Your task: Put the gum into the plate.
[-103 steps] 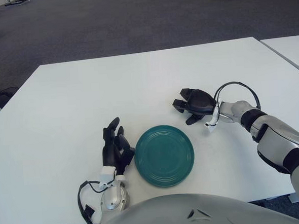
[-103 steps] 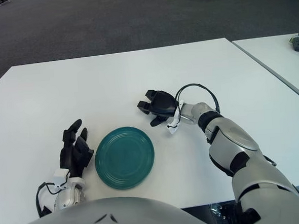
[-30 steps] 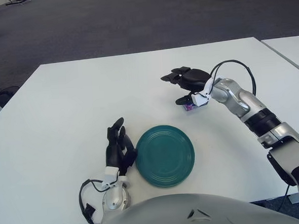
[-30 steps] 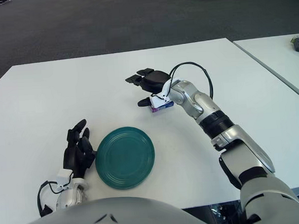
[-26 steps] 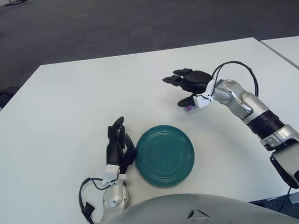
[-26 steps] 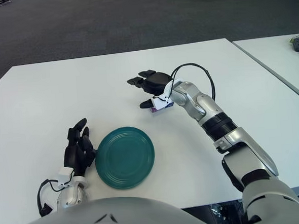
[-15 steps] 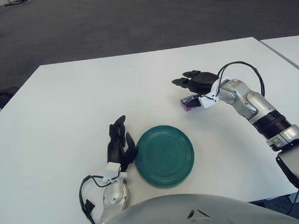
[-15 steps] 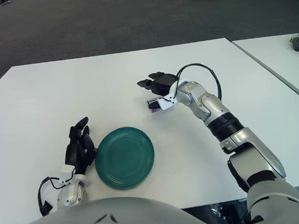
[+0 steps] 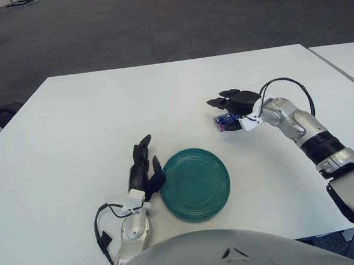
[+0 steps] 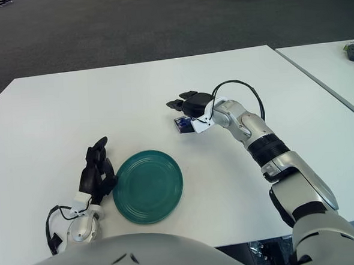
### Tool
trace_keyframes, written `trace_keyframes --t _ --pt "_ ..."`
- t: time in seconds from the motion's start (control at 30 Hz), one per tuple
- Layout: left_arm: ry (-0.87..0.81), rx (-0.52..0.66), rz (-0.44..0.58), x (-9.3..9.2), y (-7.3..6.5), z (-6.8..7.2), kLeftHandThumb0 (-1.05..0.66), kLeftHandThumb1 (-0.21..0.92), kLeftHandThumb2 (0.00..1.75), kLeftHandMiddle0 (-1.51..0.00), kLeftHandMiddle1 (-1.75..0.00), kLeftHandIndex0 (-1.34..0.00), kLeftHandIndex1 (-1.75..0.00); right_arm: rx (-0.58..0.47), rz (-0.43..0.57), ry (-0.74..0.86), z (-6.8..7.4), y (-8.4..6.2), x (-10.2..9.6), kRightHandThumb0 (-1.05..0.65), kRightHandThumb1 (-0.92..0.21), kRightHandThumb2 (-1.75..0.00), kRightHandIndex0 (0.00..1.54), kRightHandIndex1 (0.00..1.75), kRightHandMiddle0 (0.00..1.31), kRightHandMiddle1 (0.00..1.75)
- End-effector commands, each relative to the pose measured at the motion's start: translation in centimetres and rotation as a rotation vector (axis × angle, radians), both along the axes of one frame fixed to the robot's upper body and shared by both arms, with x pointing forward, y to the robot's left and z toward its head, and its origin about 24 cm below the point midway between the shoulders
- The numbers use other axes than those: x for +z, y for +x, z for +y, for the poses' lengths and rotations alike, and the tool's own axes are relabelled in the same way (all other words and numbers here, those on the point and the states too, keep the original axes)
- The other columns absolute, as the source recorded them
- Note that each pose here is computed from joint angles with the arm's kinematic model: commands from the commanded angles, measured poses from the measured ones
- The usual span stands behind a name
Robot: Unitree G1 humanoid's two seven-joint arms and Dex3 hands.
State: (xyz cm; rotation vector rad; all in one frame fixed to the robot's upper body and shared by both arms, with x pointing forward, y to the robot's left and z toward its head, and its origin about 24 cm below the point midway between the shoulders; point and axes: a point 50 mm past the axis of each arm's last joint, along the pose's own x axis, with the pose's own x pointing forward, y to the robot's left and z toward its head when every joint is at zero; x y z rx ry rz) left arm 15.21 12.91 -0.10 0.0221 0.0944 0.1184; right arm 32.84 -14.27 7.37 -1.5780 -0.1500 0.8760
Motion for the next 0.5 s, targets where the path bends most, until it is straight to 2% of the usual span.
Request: trace_keyframes --t 0.0,0.47 --pt "0.015 -0.01 0.08 -1.2 -0.5 0.2 -0.9 0.92 0.95 -0.14 0.0 0.0 -0.55 -0.002 -0.025 -0.001 -0.1 0.7 0.2 -1.05 -0.92 -0.87 0.0 0.0 0.0 0.0" --pt "0.019 -0.002 0.084 -1.2 -0.4 0.4 -0.85 0.92 0.95 -0.14 -0.01 0.0 -0.48 -0.016 -0.018 0.011 -0.4 1.2 -1.9 -1.05 -0.92 -0.85 0.0 0.0 0.05 0.03"
